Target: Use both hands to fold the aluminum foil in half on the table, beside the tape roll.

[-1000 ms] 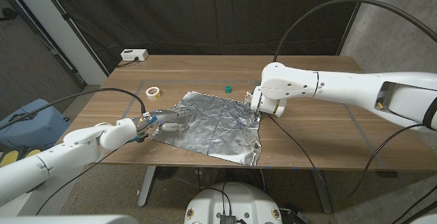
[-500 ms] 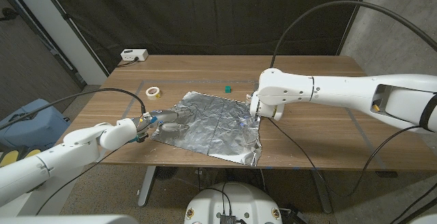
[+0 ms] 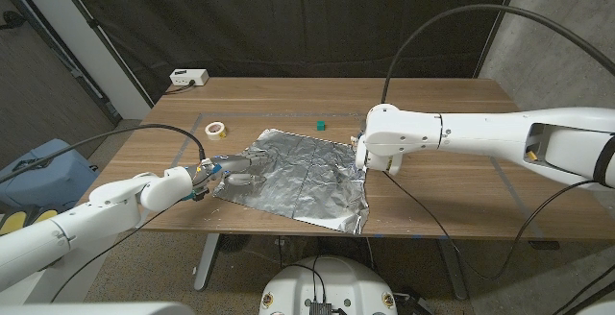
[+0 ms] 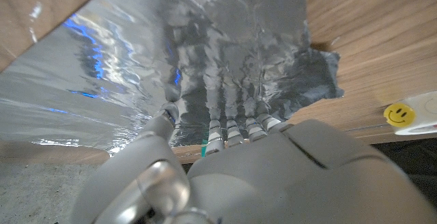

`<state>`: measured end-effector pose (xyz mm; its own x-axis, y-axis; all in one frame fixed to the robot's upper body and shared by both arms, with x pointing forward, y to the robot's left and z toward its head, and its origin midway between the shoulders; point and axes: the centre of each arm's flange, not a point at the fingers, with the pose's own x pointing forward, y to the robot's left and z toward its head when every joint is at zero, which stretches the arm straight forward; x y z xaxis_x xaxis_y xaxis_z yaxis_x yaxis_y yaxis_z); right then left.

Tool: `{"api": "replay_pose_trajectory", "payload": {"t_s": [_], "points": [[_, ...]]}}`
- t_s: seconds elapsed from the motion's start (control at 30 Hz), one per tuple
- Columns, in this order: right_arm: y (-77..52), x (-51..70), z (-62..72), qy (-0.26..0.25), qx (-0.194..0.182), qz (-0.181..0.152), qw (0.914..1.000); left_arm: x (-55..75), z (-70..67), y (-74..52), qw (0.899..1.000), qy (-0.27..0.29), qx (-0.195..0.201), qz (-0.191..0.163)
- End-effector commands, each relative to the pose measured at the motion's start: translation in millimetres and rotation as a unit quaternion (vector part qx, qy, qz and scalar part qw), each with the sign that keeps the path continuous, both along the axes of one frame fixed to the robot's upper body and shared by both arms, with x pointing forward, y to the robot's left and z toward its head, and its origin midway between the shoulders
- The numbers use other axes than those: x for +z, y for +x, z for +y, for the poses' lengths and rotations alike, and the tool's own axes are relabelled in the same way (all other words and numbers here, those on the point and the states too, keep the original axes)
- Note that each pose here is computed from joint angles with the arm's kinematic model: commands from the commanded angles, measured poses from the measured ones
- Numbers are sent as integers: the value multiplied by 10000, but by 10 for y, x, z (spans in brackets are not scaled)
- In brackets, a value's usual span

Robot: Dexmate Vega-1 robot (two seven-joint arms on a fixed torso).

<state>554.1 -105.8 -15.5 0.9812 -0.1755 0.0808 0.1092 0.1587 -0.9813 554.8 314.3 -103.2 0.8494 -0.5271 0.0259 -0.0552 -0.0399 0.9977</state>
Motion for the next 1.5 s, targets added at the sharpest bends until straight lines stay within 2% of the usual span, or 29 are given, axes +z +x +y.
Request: {"api": "replay_pose_trajectory", "payload": {"t_s": [0.03, 0.37, 0.63, 1.5], "points": [[9, -122, -84, -286, -20, -215, 9994, -40, -26, -14, 10000, 34, -61, 35], [26, -189, -108, -384, -42, -293, 9988, -36, -32, -23, 10000, 43, -84, 17], [34, -191, -93, -441, -25, -443, 9980, -42, -38, -22, 9999, 30, -98, 23], [50, -206, -75, -625, -9, -562, 9965, -53, -31, -21, 10000, -10, -87, 44]]}}
